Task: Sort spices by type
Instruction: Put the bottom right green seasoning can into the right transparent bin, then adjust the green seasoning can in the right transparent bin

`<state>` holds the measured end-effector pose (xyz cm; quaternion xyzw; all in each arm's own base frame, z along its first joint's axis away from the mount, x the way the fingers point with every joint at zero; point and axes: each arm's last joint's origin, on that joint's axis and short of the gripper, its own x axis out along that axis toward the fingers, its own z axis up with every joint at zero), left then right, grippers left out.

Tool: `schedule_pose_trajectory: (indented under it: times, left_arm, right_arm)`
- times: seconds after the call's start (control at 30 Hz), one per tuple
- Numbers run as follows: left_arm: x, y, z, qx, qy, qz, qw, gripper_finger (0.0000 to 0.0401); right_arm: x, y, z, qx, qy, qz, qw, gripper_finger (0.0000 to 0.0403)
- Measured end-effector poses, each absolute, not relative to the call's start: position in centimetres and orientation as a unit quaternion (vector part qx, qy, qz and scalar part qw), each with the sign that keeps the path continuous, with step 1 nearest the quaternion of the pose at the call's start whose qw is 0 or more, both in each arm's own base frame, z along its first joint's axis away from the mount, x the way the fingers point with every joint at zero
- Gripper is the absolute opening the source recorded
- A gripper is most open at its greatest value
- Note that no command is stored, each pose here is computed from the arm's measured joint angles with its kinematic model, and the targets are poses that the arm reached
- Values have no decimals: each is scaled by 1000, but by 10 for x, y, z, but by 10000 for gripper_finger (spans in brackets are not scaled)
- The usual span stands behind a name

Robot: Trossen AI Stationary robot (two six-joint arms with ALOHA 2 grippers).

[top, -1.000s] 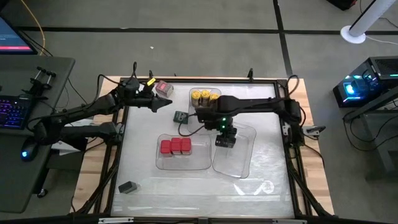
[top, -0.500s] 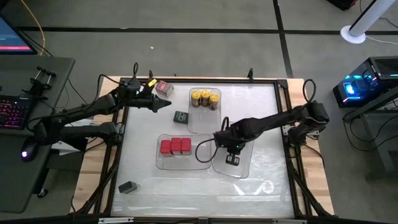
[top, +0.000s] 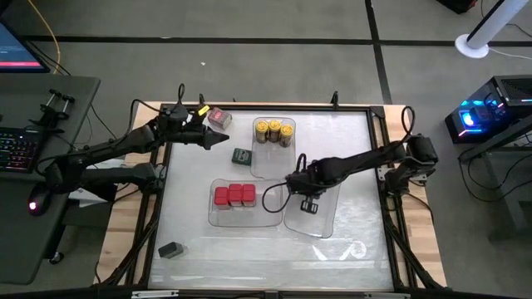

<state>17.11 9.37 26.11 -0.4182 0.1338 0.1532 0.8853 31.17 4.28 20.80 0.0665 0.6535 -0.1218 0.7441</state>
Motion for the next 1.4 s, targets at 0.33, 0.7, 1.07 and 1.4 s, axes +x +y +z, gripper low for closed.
schedule_pose_trajectory:
  times: [0.33, 0.7, 1.07, 1.4]
  left_arm:
    - [171, 94, 261, -425, 132, 155, 882, 0]
    - [171, 94, 261, -425, 132, 155, 882, 0]
    - [171, 94, 262, -413, 132, 153, 888, 0]
    - [171, 94, 261, -413, 132, 153, 888, 0]
  right_arm:
    - [321, 27, 209, 64, 620, -145, 768, 1]
    - [308, 39, 246, 105, 621, -77, 773, 0]
    - [268, 6, 224, 155, 642, -160, 734, 0]
    - [269, -18, 204, 169, 630, -186, 735, 0]
